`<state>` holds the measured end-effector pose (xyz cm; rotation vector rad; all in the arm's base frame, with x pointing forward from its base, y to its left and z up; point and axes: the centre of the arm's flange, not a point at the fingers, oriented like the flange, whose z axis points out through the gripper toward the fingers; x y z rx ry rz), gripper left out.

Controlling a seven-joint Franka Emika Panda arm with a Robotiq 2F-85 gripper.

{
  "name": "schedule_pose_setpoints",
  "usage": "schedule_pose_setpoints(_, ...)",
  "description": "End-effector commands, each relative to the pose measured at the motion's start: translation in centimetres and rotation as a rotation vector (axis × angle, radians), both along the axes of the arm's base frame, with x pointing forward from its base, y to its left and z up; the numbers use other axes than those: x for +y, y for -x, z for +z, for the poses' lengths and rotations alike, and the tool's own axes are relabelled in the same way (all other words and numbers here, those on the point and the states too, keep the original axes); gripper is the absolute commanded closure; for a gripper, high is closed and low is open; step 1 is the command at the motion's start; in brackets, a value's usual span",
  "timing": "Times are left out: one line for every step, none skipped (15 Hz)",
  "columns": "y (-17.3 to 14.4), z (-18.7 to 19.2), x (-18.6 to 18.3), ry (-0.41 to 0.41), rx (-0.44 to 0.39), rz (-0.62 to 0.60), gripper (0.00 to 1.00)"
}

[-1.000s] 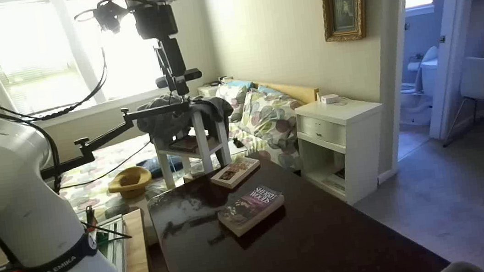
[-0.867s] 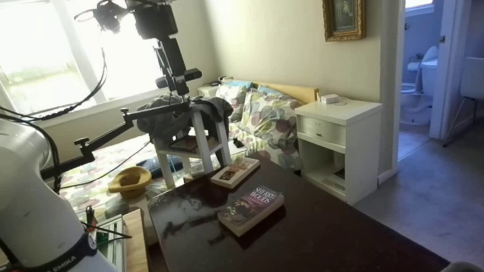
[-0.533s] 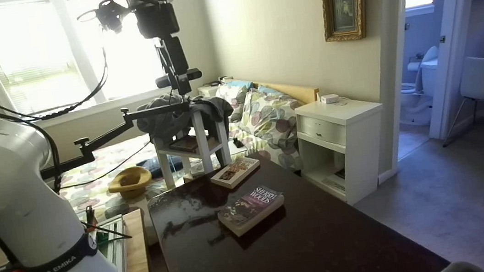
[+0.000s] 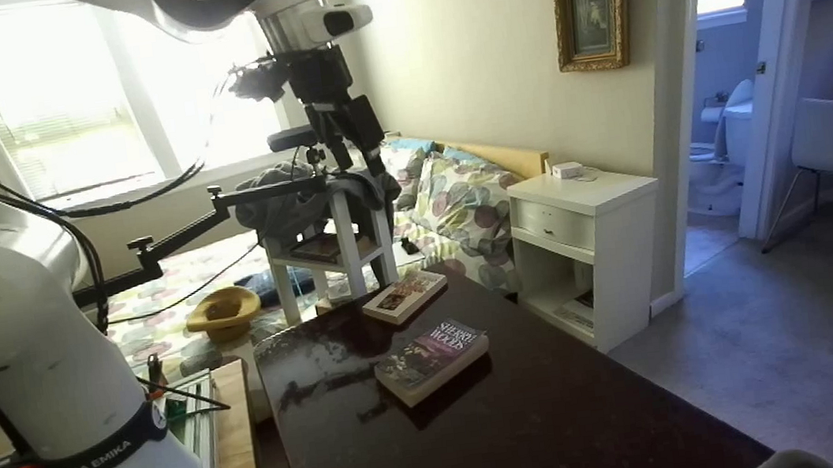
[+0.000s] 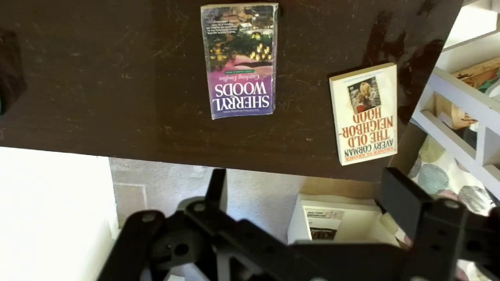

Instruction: Move the novel on the left and place it next to the novel in the center

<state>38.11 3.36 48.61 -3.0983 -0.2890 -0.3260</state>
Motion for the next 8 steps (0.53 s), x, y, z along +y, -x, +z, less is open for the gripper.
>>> schedule_pose_setpoints(-1.4,-3.8,2.0,-0.061,0.018,0.092,0.00)
schedule_pose_setpoints(-1.4,-4.7,2.5,-0.069,0.031,0.113,0.00)
schedule_pose_setpoints(-1.4,-5.8,3.2,-0.059,0.045,0.135,0.00)
schedule_pose_setpoints(-1.5,-6.7,3.7,-0.059,0.060,0.156,0.00)
schedule_pose_setpoints(-1.6,-7.6,4.2,-0.054,0.061,0.172,0.00)
schedule_pose_setpoints(-1.7,-8.4,4.7,-0.052,0.055,0.192,0.00)
schedule_pose_setpoints(-1.9,-9.2,5.2,-0.052,0.051,0.218,0.00)
schedule_pose_setpoints(-2.2,-9.9,5.7,-0.047,0.039,0.249,0.00)
